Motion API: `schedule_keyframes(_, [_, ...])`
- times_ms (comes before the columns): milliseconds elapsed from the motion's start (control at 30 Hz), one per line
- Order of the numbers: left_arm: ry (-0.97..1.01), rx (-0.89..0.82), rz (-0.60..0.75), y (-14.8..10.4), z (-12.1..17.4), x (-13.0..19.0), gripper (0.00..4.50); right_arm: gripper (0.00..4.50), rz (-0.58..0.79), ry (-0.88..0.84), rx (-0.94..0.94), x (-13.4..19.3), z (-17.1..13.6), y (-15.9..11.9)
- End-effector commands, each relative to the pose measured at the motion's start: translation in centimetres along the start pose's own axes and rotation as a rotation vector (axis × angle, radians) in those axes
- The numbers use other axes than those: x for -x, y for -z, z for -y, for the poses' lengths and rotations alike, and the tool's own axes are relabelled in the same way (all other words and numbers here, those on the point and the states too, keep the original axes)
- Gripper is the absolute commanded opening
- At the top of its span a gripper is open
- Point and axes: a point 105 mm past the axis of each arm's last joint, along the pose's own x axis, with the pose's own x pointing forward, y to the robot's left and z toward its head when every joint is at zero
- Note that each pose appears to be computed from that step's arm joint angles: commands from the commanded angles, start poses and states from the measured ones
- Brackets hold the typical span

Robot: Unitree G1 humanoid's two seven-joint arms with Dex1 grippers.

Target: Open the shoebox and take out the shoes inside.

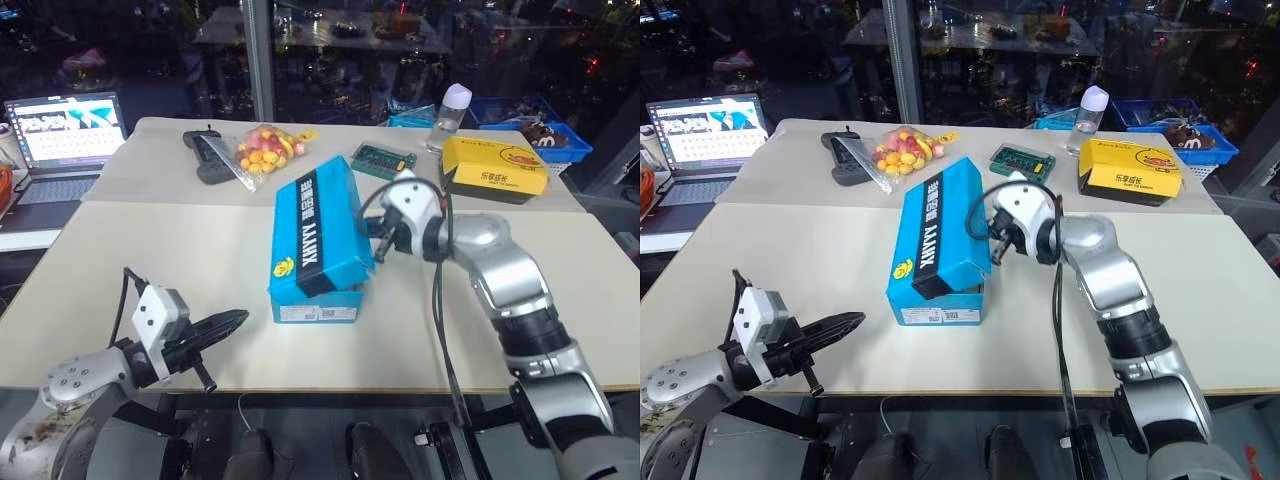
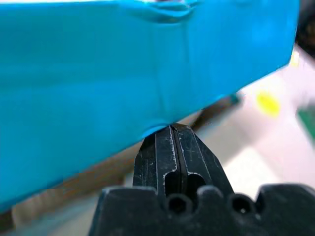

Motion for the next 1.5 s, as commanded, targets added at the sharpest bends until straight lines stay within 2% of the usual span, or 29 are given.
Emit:
schedule_keyframes(33, [0.032,-0.039,0.022,-1.4,0.7,-0.1,0.01,0.0,0.174,-0.079,0.135,-0.4,-0.4,-7.0])
schedule_keyframes(167, [0.068,-0.033,0.022,-1.7,1.4,-0.2,0.01,0.0,0.323,-0.173,0.216,-3.1,-2.7,-13.0])
schedule_keyframes(267, [0.12,-0.014,0.018,-1.7,2.3,0.0,0.01,0.0,0.431,-0.175,0.168,-6.9,-4.3,-17.4])
schedule_keyframes(333, [0.146,-0.008,0.012,-1.7,2.6,0.3,0.01,0.0,0.433,-0.177,0.156,-9.0,-5.2,-18.1])
schedule_keyframes(433, [0.162,-0.012,0.005,-1.9,2.9,0.5,0.01,0.0,0.414,-0.187,0.163,-10.0,-5.4,-17.2])
schedule_keyframes(567, [0.156,-0.023,0.009,-2.6,3.2,0.8,0.01,0.0,0.38,-0.172,0.154,-9.8,-4.0,-15.1])
schedule_keyframes(800, [0.083,-0.038,-0.014,-4.1,2.6,2.7,0.01,0.0,0.286,-0.129,0.142,-6.8,-1.2,-10.2])
schedule_keyframes(867, [0.028,-0.048,-0.037,-4.8,1.0,4.0,0.01,0.0,0.254,-0.118,0.124,-5.3,-0.5,-8.8])
schedule_keyframes(1100, [0.051,-0.063,-0.103,-5.9,-0.6,4.7,0.01,0.0,0.12,-0.216,0.138,-3.2,-2.1,-5.8])
schedule_keyframes(1300, [0.052,-0.063,-0.115,-5.9,-2.8,3.7,0.01,0.0,0.053,-0.262,0.153,-3.3,-3.6,-4.9])
schedule_keyframes(1400, [0.05,-0.068,-0.114,-5.8,-3.3,3.3,0.0,0.69,0.037,-0.237,0.156,-3.8,-3.3,-4.8])
schedule_keyframes(1500, [0.063,-0.07,-0.106,-5.8,-3.3,2.7,0.0,1.68,0.023,-0.223,0.167,-4.3,-3.0,-4.6])
